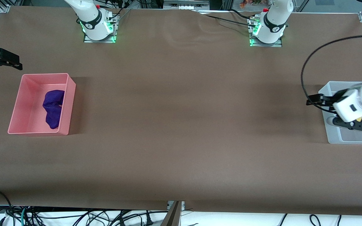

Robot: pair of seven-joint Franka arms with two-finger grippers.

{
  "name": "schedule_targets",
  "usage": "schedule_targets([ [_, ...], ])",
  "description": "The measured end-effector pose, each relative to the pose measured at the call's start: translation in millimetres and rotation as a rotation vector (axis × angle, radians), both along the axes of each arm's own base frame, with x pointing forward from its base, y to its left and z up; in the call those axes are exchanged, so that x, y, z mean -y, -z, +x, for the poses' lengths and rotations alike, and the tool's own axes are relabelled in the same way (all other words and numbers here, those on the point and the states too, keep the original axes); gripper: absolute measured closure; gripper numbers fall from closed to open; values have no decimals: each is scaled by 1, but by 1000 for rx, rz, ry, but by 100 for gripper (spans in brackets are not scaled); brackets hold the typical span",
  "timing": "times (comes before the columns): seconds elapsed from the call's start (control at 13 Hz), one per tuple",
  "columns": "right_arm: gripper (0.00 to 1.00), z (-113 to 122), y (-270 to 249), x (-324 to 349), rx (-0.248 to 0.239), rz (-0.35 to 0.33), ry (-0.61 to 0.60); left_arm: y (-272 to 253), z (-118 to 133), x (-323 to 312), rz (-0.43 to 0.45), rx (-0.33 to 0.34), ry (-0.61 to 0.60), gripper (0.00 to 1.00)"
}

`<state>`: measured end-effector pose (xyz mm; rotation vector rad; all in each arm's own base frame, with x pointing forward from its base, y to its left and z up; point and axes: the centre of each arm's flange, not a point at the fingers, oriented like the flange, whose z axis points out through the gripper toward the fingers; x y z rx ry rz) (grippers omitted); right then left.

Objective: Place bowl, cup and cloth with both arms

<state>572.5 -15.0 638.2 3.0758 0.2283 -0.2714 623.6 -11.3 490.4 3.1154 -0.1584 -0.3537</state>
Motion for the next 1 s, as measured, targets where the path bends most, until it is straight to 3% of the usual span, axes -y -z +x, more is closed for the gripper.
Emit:
schedule_targets([
  [0.23, 0, 0, 0, 0, 0, 0, 0, -54, -24, 38, 43, 89, -49, 0],
  [0.46, 0, 0, 0, 0, 0, 0, 0, -79, -57, 25, 39, 178, -76, 0],
  [0.69, 0, 0, 0, 0, 0, 0, 0, -59, -78, 27, 36, 204, -70, 0],
  [1.0, 0, 0, 0, 0, 0, 0, 0, -55, -79, 31, 34, 209, -64, 0],
])
